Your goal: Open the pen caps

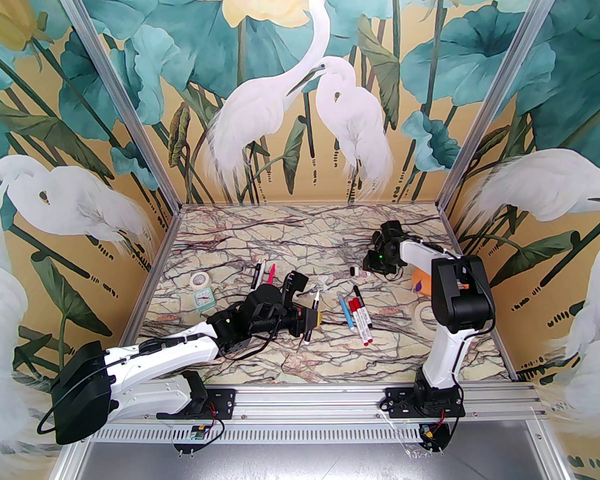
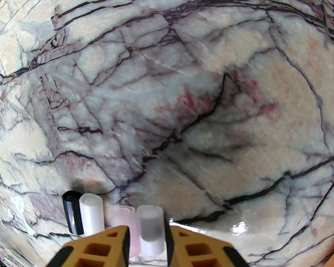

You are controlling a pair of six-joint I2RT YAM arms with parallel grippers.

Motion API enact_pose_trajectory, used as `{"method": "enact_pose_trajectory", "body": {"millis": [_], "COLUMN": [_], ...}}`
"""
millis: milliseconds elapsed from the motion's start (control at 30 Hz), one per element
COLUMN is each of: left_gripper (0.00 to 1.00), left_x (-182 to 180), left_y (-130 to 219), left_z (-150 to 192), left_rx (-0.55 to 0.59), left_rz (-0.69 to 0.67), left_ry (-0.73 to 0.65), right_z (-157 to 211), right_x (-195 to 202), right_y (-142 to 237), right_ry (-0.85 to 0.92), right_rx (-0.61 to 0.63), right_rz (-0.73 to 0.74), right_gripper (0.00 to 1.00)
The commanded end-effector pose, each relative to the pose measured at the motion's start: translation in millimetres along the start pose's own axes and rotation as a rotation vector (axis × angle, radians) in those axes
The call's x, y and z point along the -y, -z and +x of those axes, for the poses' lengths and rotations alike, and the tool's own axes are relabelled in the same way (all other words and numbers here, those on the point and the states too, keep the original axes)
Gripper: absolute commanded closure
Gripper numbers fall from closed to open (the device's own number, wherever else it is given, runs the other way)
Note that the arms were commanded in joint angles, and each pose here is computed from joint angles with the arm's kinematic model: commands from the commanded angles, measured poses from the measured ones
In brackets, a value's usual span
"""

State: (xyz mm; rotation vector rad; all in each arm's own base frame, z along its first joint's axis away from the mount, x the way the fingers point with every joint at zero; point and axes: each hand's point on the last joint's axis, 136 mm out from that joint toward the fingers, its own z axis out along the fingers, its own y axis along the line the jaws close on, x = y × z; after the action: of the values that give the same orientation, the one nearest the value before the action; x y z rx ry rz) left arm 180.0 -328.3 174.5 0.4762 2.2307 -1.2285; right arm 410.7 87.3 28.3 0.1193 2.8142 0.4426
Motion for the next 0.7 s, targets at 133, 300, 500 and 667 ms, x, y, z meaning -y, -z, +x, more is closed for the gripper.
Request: {"method": "enact_pose_trajectory", "body": {"millis": [133, 300, 500, 667], "left_gripper": [0.96, 0.98, 0.98, 0.98], "left_x": [-22.6, -45.2, -71.7, -95.8], "left_y": [11.4, 13.4, 5.8, -6.3], "left_z": [-13.3, -18.5, -29.0, -43.6], "left_rx": [0.038, 0.027, -0.023, -0.051], "left_rz": [-0.173, -0.327, -0.483, -0.564], "left_ry": [-0.017, -0.041, -0.059, -0.079], "right_z": [6.3, 28.4, 59.3, 91.6], "right_x": [-7.2, -23.7, -53.5, -82.3], "right_y": [44.7, 80.0, 132.6, 175.8], "right_ry": [-0.024, -0.017, 0.034, 0.093], "right_rx": [0.132, 0.234, 0.370, 0.419], "right_rz": [0.020, -0.005, -0.118, -0.305], "right_gripper": [0.64, 0.60, 0.47, 0.26]}}
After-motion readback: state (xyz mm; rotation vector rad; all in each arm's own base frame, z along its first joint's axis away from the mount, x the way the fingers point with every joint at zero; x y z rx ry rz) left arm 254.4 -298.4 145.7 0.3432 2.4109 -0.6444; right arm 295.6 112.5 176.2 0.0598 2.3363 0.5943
